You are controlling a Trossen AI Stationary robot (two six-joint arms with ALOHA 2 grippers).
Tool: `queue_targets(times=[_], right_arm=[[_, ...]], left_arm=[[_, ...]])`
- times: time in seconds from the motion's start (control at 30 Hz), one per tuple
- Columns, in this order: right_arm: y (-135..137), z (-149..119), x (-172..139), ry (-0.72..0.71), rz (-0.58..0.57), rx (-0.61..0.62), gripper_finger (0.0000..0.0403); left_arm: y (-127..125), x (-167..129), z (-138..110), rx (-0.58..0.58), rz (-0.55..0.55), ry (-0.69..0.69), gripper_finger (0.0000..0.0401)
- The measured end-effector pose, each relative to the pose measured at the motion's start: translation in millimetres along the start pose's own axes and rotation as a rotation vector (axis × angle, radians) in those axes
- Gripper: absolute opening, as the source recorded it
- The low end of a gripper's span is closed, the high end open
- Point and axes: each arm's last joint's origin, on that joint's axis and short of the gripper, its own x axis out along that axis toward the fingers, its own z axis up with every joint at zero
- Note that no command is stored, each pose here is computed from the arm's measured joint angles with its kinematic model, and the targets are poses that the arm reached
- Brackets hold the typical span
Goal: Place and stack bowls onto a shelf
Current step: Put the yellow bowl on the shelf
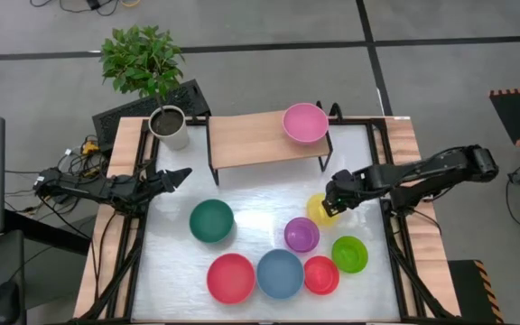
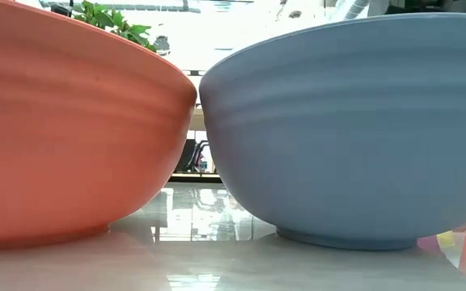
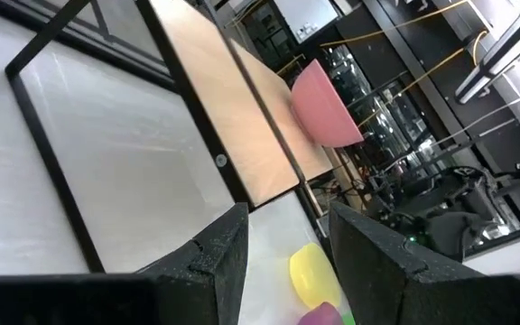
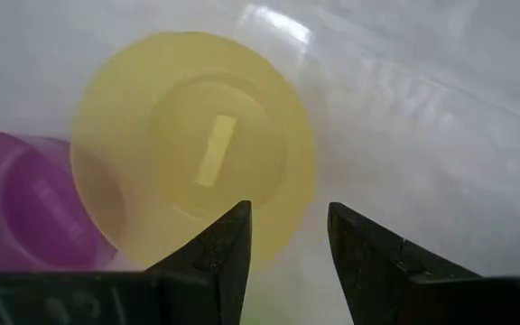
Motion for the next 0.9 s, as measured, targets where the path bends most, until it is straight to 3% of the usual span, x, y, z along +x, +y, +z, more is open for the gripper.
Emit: queue_targets(times=[0.43, 0.73, 0.9], right_arm=[[-9.7, -5.7, 21.3, 0.002, -0.013, 0.044, 0.017], [-10.1, 0.2, 25.8, -0.002, -0.028, 0.068, 0.0106], [-7.6, -0.4, 40.0, 0.014, 0.001, 0.004, 0.0099]], left_arm=[[0.4, 0.0, -0.2, -0.02, 0.003, 0.002, 0.014], [0.5, 0.0, 0.0, -0.02, 0.007, -0.005, 0.014], [0.7, 0.0, -0.1, -0.018, 0.009, -0.004, 0.014]])
